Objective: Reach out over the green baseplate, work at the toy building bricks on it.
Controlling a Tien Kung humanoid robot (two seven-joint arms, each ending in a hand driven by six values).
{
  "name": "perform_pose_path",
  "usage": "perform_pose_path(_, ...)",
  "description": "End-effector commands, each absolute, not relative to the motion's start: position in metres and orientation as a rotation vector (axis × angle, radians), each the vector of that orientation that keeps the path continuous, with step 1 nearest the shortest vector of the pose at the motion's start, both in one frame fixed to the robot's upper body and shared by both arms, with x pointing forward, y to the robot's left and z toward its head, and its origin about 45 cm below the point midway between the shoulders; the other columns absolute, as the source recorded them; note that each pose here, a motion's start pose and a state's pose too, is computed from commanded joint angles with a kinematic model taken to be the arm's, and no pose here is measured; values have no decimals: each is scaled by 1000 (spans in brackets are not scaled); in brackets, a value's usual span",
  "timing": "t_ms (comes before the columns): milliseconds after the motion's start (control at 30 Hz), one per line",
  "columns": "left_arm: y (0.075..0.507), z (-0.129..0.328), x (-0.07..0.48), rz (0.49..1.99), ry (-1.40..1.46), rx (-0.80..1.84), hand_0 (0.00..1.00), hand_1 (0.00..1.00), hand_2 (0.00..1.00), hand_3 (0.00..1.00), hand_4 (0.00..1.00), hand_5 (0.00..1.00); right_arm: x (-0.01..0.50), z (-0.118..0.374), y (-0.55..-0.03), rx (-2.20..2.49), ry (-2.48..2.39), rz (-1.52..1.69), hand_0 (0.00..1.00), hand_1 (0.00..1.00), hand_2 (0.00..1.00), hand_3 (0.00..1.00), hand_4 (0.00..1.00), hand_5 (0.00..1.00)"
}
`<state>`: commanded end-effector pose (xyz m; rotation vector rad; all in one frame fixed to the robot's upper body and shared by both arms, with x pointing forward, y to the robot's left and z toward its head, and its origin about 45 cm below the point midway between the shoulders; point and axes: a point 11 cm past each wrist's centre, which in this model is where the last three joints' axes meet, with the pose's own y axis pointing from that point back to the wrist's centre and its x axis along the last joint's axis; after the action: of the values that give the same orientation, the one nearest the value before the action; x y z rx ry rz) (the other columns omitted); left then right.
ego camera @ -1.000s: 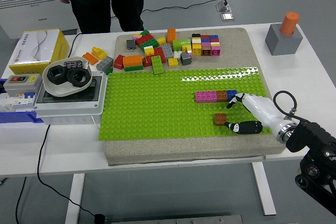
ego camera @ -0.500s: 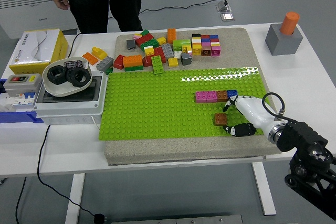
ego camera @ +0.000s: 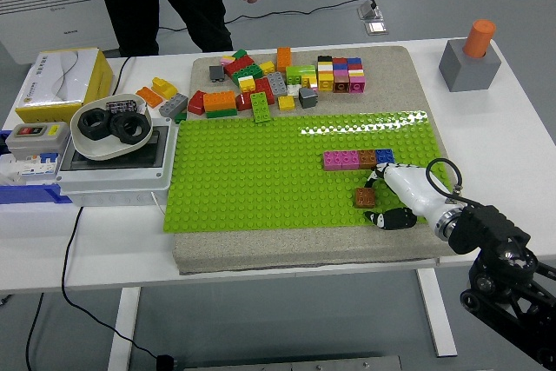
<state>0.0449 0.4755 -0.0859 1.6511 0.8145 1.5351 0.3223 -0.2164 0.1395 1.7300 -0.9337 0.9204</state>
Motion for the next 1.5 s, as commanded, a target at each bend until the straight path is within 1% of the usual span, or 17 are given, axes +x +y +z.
perform_pose_path(33, 475, -86, 45, 1536, 816, 1651, 763, 707, 613, 446, 639, 309, 322, 139, -216, 1730, -934, 920, 863, 896, 898, 657, 751, 235)
perform_pose_path(67, 475, -86, 44, 1536, 818, 1651, 763, 707, 613, 446, 639, 309, 322, 139, -216, 1731, -936, 920, 861, 891, 886, 615, 750, 227)
perform_pose_path(233, 475, -87, 43, 1537, 825, 1649, 763, 707, 613, 446, 639, 309, 322, 138, -216, 1734, -941, 921, 861, 891, 886, 615, 750, 227)
perform_pose_path(267, 474, -87, 42, 1537, 827, 1649, 763, 707, 613, 446, 637, 308, 322, 138, -216, 1735, -941, 920, 853, 879, 868, 515, 711, 208)
perform_pose_path(400, 474, -87, 42, 1538, 830, 1648, 763, 707, 613, 446, 637, 308, 321, 137, -216, 1740, -944, 915, 853, 879, 868, 515, 711, 208)
perform_pose_path(433, 474, -87, 41, 1538, 831, 1648, 763, 707, 612, 446, 638, 308, 321, 137, -216, 1743, -945, 913, 844, 864, 847, 487, 701, 210)
perform_pose_path(1000, 475, -86, 43, 1542, 825, 1647, 764, 707, 612, 448, 636, 306, 324, 137, -215, 1760, -975, 897, 837, 846, 833, 489, 699, 205)
perform_pose_path(1033, 476, -86, 43, 1542, 825, 1647, 763, 707, 611, 448, 635, 305, 324, 138, -215, 1761, -979, 902, 834, 843, 829, 485, 685, 191)
perform_pose_path(1233, 476, -86, 43, 1544, 824, 1646, 763, 707, 611, 448, 635, 305, 326, 143, -215, 1760, -995, 928, 834, 843, 829, 485, 685, 191)
perform_pose_path(1267, 476, -86, 44, 1544, 824, 1646, 763, 707, 611, 448, 635, 303, 327, 144, -216, 1760, -996, 931, 813, 822, 814, 458, 650, 195)
perform_pose_path(1500, 477, -85, 44, 1549, 823, 1645, 763, 707, 611, 447, 635, 304, 334, 161, -208, 1809, -1017, 948, 812, 826, 815, 457, 641, 194)
